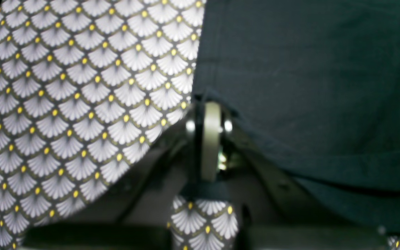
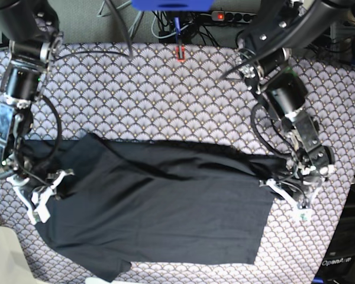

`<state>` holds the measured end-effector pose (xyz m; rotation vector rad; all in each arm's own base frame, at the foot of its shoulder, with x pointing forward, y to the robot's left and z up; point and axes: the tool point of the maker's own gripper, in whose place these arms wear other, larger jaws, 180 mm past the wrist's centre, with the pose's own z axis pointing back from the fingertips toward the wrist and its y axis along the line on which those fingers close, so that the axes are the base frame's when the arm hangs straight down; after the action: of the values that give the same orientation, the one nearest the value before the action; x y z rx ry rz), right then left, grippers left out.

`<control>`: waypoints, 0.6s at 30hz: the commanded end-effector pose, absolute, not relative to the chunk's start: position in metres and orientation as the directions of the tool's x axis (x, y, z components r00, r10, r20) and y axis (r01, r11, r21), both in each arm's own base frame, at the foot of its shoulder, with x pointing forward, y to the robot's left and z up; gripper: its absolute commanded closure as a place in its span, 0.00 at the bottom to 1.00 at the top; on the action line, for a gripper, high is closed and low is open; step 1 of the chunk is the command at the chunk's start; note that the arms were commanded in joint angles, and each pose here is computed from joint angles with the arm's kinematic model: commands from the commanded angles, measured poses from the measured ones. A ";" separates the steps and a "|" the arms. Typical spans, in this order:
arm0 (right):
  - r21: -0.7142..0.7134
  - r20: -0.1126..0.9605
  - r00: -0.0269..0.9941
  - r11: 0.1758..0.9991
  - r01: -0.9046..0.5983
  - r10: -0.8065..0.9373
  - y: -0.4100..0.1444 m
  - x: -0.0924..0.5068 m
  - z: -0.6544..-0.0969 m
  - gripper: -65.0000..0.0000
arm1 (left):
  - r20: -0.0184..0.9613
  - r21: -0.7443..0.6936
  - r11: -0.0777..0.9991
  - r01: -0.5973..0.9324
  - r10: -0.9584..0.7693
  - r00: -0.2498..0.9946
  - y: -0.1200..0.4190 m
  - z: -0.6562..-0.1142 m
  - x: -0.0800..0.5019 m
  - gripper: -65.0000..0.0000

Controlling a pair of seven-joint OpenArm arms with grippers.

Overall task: Fold the T-shirt properly
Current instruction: 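Lift the grasped edge and carry it toward the hem with both grippers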

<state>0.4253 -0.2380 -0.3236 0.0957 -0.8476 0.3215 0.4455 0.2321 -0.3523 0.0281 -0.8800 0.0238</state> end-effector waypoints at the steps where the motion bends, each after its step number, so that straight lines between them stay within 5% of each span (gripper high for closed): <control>1: -0.078 0.791 0.560 0.948 -0.309 0.248 -0.245 0.442 -0.298 1.00 | 0.813 0.020 0.999 -0.027 -0.001 0.582 0.233 -0.329 0.462 1.00; 18: -0.120 0.805 0.535 0.954 -0.274 0.255 -0.259 0.475 -0.302 1.00 | 0.836 0.053 0.998 0.036 -0.064 0.544 0.215 -0.304 0.485 1.00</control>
<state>0.4599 -0.2543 -0.3306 0.0364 -0.8736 0.3117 0.4694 0.2128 -0.3314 0.0251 -0.9167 -0.0577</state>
